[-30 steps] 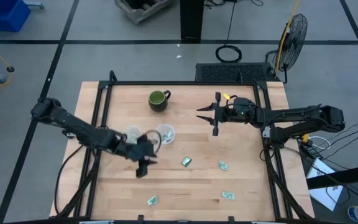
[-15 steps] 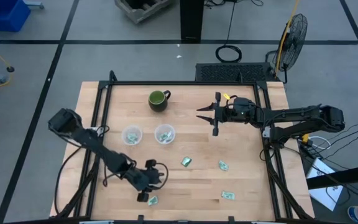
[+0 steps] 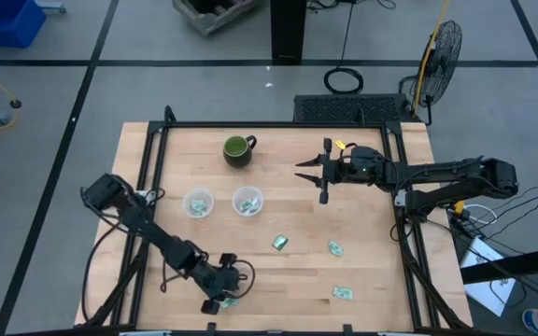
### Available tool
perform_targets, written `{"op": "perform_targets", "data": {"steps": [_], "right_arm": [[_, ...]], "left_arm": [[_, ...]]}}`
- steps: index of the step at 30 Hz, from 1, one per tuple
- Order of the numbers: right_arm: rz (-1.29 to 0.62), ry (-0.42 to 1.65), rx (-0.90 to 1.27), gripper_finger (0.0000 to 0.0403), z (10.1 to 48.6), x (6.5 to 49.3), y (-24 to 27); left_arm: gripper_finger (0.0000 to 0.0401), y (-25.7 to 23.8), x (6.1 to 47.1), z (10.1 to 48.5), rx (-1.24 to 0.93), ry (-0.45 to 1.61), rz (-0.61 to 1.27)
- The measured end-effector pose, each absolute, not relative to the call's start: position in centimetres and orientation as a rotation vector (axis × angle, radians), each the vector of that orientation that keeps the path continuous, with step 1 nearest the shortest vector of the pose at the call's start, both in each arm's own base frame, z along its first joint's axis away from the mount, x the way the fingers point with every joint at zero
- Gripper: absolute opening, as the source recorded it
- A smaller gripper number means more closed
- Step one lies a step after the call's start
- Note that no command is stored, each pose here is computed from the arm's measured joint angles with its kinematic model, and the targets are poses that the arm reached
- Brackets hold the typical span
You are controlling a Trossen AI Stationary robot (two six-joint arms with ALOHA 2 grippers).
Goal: Pick and place Stevia / Truvia into bins
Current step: Put the stevia pocket in the left plastic container
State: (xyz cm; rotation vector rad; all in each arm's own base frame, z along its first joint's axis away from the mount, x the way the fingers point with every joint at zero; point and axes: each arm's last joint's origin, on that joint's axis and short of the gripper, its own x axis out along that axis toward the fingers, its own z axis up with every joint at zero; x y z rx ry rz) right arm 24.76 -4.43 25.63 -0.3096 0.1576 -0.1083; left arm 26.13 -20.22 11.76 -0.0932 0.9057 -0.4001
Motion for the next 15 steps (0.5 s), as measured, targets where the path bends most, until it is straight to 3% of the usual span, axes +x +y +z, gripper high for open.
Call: {"op": "perform_targets", "data": {"steps": [12, 15], "right_arm": [[-0.108, 0.158, -0.311, 0.0105, 25.62, 24.76, -4.42], [-0.108, 0.158, -0.311, 0.0105, 25.62, 24.76, -4.43]], "left_arm": [[0.0130, -20.82, 25.60, 11.37, 0.027, 0.892, -0.430], [0.0110, -20.63, 25.72, 11.35, 0.039, 0.891, -0.429]]}}
